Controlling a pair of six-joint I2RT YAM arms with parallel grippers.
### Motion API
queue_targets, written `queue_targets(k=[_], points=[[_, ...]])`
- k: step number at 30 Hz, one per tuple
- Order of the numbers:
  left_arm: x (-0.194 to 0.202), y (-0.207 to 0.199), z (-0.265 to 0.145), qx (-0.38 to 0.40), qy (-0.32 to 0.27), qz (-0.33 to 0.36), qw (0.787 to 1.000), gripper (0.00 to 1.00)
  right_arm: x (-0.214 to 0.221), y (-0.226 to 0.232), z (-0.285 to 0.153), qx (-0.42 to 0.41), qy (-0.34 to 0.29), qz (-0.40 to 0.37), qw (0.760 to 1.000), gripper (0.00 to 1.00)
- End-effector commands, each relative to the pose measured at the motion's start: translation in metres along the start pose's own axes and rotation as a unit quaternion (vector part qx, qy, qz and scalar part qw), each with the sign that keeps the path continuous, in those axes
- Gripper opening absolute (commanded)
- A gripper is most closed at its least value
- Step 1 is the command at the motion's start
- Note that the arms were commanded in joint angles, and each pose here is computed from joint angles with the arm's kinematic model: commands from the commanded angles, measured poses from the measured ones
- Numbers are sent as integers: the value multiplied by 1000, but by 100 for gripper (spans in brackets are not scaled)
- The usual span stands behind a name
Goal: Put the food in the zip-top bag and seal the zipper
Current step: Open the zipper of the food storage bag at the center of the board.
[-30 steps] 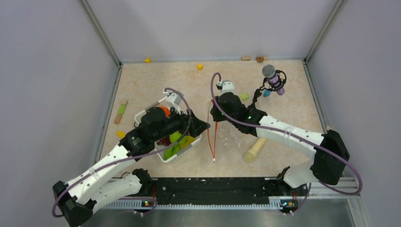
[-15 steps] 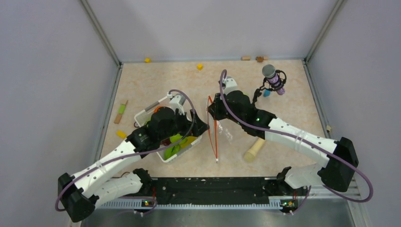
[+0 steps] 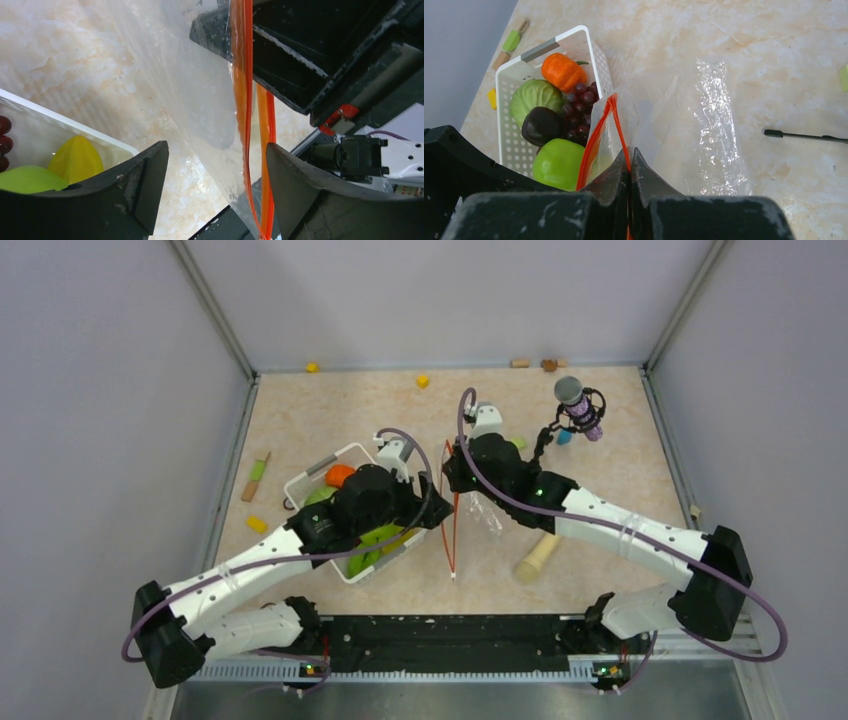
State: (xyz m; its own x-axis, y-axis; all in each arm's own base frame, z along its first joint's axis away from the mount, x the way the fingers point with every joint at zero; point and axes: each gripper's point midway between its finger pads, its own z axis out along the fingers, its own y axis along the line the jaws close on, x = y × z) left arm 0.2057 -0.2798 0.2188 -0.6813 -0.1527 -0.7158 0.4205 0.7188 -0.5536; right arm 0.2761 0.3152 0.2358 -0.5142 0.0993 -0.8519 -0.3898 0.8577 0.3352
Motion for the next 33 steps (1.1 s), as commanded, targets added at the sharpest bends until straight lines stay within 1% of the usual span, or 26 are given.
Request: queue_targets(k=[1, 4, 5, 7, 9, 10, 11, 12, 13, 14, 15, 16, 18, 20, 22, 25, 27, 29, 31, 33], points=[[-20, -4, 4, -24, -30, 13, 999, 73, -27, 13, -5, -4, -35, 10, 999, 0], [-18, 3, 6, -47, -28, 16, 998, 56, -26, 10, -7, -2, -36, 5, 999, 0], [-18, 4, 6, -49, -28, 16, 998, 49, -27, 10, -9, -3, -38, 2, 999, 0], [-18, 5, 7, -51, -29, 17, 998, 41, -26, 9, -10, -6, -38, -1, 999, 0], [-17, 6, 8, -54, -29, 18, 998, 29, -25, 9, -11, -9, -39, -4, 999, 2], [-17, 6, 9, -54, -28, 19, 998, 20, -24, 10, -12, -12, -37, -4, 999, 2], [-17, 5, 10, -53, -26, 20, 998, 8, -24, 11, -12, -15, -37, -3, 999, 3], [-17, 4, 11, -53, -25, 19, 998, 0, -22, 11, -12, -18, -36, -4, 999, 4], [-17, 3, 12, -51, -25, 17, 998, 0, -20, 10, -11, -16, -34, -4, 999, 8], [-19, 2, 12, -50, -29, 13, 998, 0, -16, 8, -9, -11, -31, -7, 999, 14], [-21, 0, 12, -49, -33, 8, 998, 0, -12, 5, -7, -4, -25, -8, 1000, 25], [-25, -2, 11, -48, -40, 4, 998, 0, -6, -1, -3, 9, -17, -8, 1000, 33], [-32, -3, 9, -54, -55, -2, 997, 0, 8, -9, 0, 35, -5, -9, 999, 44], [-41, -3, 6, -61, -72, -8, 996, 0, 20, -12, 0, 54, 0, -17, 998, 49], [-48, 0, 5, -75, -88, -17, 993, 0, 29, -11, -2, 66, 1, -22, 998, 52], [-54, -3, 2, -73, -101, -21, 992, 0, 47, -11, -3, 73, 19, -25, 997, 52], [-58, -4, 0, -71, -105, -17, 992, 0, 53, -19, -6, 92, 22, -23, 995, 47], [-61, 0, -4, -85, -111, -15, 990, 0, 52, -27, -10, 111, 18, -24, 993, 36], [-62, 8, -9, -106, -114, -13, 988, 0, 47, -36, -16, 131, 10, -27, 991, 21], [-63, 15, -16, -127, -116, -7, 985, 0, 40, -48, -26, 153, -1, -35, 988, 14]])
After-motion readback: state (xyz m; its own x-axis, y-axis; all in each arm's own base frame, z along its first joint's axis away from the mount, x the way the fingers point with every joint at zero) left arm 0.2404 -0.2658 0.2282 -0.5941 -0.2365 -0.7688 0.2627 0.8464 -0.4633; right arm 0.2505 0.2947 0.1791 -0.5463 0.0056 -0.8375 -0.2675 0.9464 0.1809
